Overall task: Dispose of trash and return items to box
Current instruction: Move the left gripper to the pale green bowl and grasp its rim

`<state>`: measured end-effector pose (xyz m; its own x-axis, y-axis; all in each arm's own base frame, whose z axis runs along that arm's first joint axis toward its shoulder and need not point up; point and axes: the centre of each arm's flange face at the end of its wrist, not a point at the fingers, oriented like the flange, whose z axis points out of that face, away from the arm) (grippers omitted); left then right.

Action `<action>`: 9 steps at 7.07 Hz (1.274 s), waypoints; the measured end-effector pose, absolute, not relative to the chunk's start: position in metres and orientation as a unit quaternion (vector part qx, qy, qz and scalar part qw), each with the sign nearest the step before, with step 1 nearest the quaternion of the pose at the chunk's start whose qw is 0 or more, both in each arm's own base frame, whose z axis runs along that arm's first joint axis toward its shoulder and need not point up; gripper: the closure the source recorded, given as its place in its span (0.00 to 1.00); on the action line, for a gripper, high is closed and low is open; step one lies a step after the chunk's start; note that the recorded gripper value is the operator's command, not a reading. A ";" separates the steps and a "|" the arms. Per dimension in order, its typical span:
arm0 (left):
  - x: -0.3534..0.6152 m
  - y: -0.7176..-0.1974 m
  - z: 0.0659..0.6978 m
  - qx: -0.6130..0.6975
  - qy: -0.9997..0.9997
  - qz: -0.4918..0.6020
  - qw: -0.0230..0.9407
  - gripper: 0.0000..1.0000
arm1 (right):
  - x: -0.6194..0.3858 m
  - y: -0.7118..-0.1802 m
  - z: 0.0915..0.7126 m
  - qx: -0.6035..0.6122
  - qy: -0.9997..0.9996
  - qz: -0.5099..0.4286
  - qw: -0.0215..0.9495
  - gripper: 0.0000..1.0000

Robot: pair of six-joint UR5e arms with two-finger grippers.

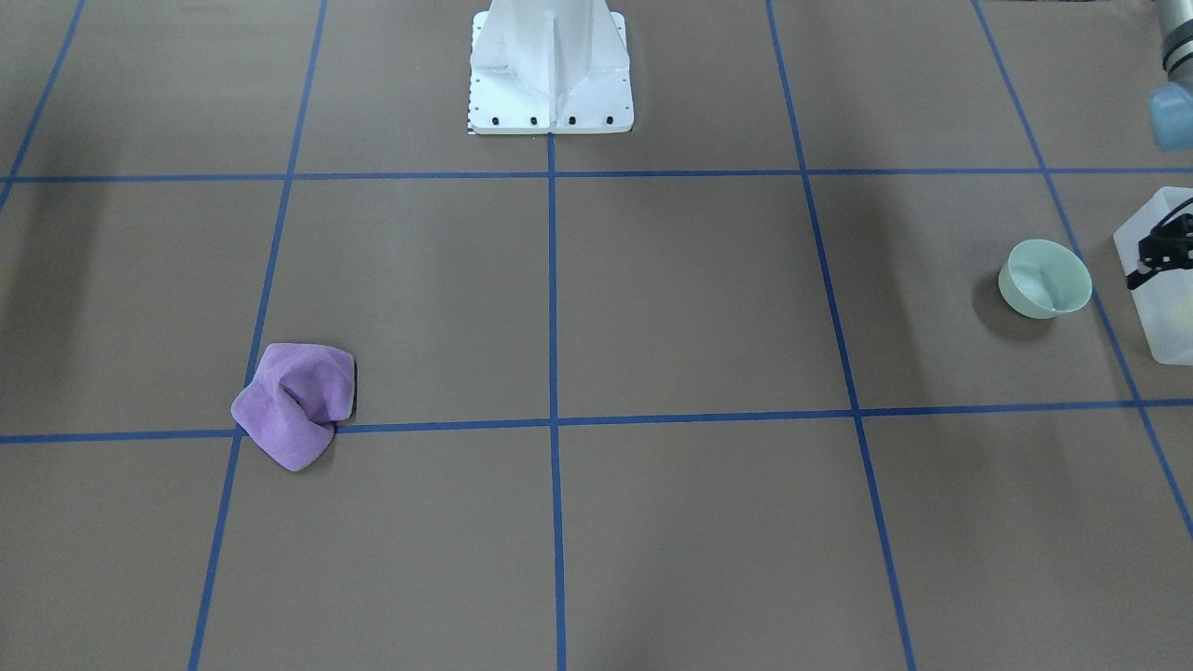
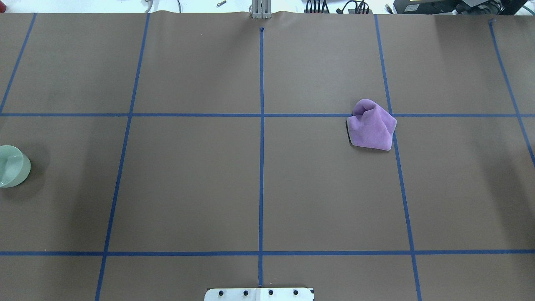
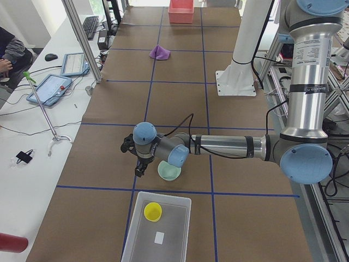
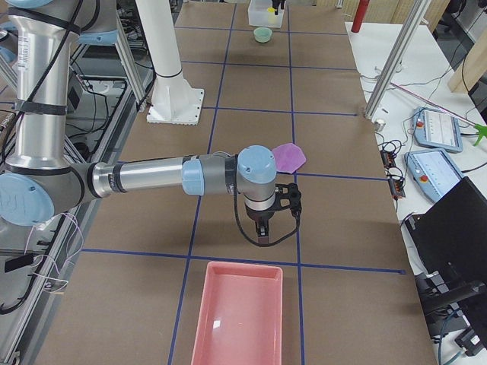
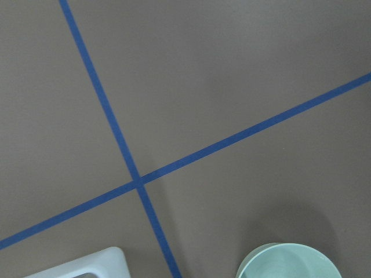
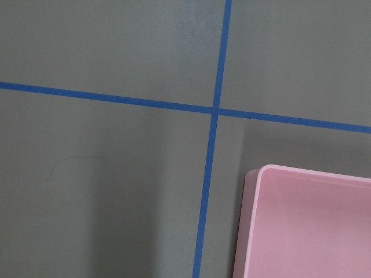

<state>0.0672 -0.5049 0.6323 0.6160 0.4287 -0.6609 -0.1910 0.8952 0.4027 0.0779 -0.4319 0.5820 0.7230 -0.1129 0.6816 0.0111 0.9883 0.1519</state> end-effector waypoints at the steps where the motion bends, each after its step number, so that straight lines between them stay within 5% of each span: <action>1: 0.097 -0.495 0.653 0.156 0.402 0.173 0.886 0.02 | 0.078 -0.432 0.582 0.069 -0.370 -0.033 0.926 0.00; 4: 0.110 -0.457 0.703 0.171 0.412 0.176 0.878 0.02 | 0.078 -0.432 0.581 0.070 -0.370 -0.034 0.926 0.00; 5: 0.114 -0.447 0.708 0.171 0.414 0.183 0.875 0.17 | 0.078 -0.432 0.581 0.070 -0.370 -0.034 0.926 0.00; 7: 0.128 -0.435 0.711 0.173 0.420 0.202 0.868 1.00 | 0.078 -0.432 0.581 0.071 -0.370 -0.034 0.926 0.00; 9: 0.134 -0.432 0.709 0.174 0.423 0.209 0.864 1.00 | 0.078 -0.432 0.581 0.071 -0.370 -0.034 0.926 0.00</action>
